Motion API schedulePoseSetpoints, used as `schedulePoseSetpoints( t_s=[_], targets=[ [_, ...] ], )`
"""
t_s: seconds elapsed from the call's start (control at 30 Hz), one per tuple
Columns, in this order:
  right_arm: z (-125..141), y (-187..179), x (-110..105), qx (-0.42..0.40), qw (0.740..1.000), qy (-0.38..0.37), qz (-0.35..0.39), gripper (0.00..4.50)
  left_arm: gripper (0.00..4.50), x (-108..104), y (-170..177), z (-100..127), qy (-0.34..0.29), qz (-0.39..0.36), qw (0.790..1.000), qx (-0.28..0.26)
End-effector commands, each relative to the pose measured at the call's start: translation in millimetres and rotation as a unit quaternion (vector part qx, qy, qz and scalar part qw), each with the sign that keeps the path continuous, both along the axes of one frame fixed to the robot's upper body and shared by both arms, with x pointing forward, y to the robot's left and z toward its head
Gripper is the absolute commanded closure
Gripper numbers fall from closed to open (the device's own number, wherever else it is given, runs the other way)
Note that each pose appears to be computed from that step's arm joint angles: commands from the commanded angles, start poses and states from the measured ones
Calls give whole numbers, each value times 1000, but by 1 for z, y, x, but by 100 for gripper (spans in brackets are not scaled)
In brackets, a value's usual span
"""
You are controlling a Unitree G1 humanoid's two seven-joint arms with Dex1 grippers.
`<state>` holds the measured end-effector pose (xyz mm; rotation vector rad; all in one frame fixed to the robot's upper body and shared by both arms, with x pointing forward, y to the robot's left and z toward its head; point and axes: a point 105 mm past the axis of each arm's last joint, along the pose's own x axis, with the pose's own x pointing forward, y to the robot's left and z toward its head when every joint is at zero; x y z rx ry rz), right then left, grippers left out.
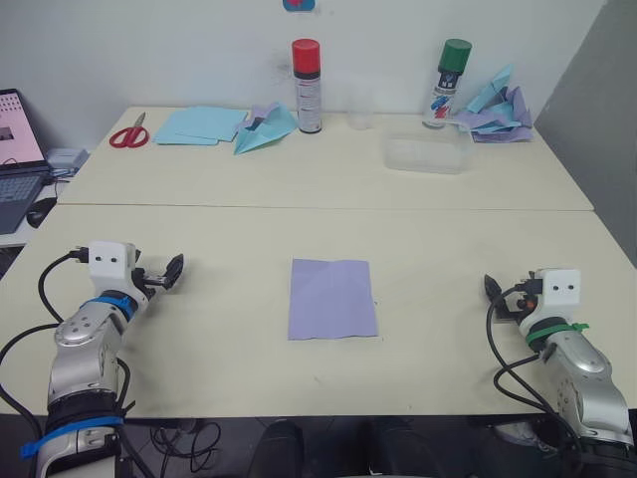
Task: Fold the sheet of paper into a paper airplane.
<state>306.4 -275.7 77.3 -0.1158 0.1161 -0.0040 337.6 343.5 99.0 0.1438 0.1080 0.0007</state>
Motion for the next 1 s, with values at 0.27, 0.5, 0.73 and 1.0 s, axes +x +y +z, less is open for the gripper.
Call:
schedulePoseSetpoints(
  t_s=[0.27,0.5,0.73,1.0],
  targets=[
    [22,-11,8,-17,999,-28,0,2,0,-3,11,16,-14,6,1000,21],
    [25,-13,9,-21,999,-31,1,2,0,-1,4,22,-17,-23,1000,1],
    [26,-15,9,-27,999,-23,10,2,0,5,-11,28,-23,-64,997,-25],
    [30,-4,7,-38,998,-18,45,2,0,0,-52,47,-6,-202,979,-1]
  ],
)
